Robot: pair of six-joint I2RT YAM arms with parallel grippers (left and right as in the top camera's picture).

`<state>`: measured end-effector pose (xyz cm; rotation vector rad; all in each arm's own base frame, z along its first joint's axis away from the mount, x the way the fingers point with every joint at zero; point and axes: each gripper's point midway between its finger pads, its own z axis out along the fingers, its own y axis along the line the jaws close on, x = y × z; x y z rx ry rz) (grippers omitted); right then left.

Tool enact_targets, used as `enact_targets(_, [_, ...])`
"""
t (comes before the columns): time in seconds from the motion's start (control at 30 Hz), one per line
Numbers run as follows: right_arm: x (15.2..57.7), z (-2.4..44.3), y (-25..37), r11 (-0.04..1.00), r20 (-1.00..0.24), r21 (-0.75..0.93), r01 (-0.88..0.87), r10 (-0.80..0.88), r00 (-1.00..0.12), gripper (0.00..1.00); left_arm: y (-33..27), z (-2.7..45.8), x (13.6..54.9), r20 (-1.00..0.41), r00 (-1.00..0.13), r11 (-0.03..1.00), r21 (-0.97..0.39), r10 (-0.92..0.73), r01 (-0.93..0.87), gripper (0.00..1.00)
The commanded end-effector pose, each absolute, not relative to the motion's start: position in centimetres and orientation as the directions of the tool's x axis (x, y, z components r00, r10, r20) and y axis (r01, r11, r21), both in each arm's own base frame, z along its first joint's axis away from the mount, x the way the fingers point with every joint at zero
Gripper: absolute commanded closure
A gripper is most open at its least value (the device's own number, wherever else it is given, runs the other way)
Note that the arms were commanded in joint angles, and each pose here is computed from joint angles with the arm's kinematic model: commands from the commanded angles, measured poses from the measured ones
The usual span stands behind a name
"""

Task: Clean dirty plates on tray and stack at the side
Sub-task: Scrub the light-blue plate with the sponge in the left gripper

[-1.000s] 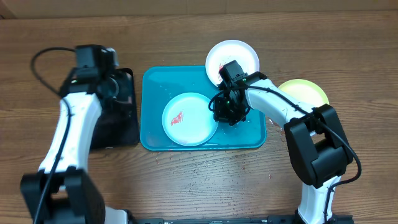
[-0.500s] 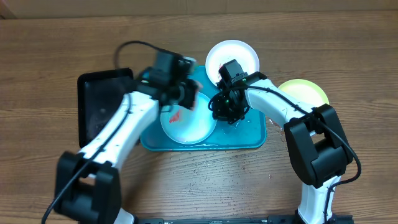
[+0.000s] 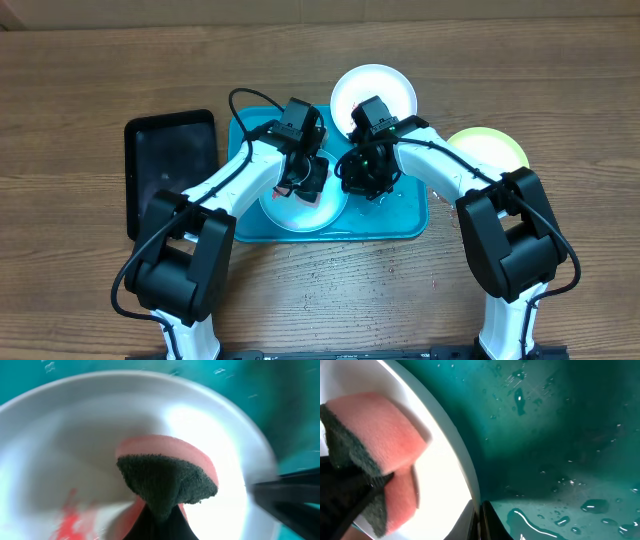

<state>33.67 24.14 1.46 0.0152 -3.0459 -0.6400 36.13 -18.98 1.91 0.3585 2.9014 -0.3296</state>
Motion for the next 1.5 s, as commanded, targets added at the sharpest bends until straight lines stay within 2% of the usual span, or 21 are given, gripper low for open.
enact_targets(0.0, [34.0, 1.8, 24.8, 0.907, 0.019, 0.421, -0.009, -0.019, -1.000, 0.96, -15.2, 1.2, 37.0, -0.210, -0.962, 0.983, -0.012, 0.176, 0.182, 0.96])
enact_targets(0.2, [34.0, 1.8, 24.8, 0.908, 0.027, 0.420, 0.010, -0.002, -1.000, 0.96, -11.5, 1.2, 36.3, -0.165, -0.971, 0.977, 0.156, 0.171, 0.145, 0.96])
enact_targets(0.4, [34.0, 1.8, 24.8, 0.908, 0.026, 0.420, 0.009, -0.002, -1.000, 0.96, -9.9, 2.2, 37.2, -0.173, -0.977, 0.982, 0.161, 0.123, 0.095, 0.96])
enact_targets(0.5, [34.0, 1.8, 24.8, 0.908, 0.028, 0.419, 0.010, -0.002, -1.000, 0.96, -10.7, 3.8, 37.8, -0.171, -0.980, 0.992, 0.096, 0.103, 0.088, 0.96])
enact_targets(0.7, [34.0, 1.8, 24.8, 0.908, 0.029, 0.419, 0.010, -0.002, -1.000, 0.96, -17.4, 7.5, 38.3, -0.193, -0.970, 0.959, -0.214, 0.145, 0.186, 0.96])
enact_targets(0.87, [34.0, 1.8, 24.8, 0.908, 0.029, 0.419, 0.010, -0.002, -1.000, 0.96, -18.5, 6.3, 37.5, -0.175, -0.970, 0.956, -0.209, 0.169, 0.205, 0.96])
enact_targets(1.13, [33.9, 1.8, 24.8, 0.908, 0.029, 0.419, 0.010, -0.002, -1.000, 0.96, -15.7, 1.9, 35.2, -0.092, -0.985, 0.983, -0.095, 0.148, 0.157, 0.96])
enact_targets(1.33, [33.9, 1.8, 24.8, 0.908, 0.030, 0.419, 0.010, -0.002, -1.000, 0.96, -10.5, 1.0, 35.8, -0.115, -0.986, 0.984, 0.148, 0.122, 0.104, 0.96])
enact_targets(1.47, [33.9, 1.8, 24.7, 0.908, 0.031, 0.418, 0.011, -0.002, -1.000, 0.97, -8.3, 1.6, 36.8, -0.151, -0.985, 0.970, 0.238, 0.087, 0.049, 0.96])
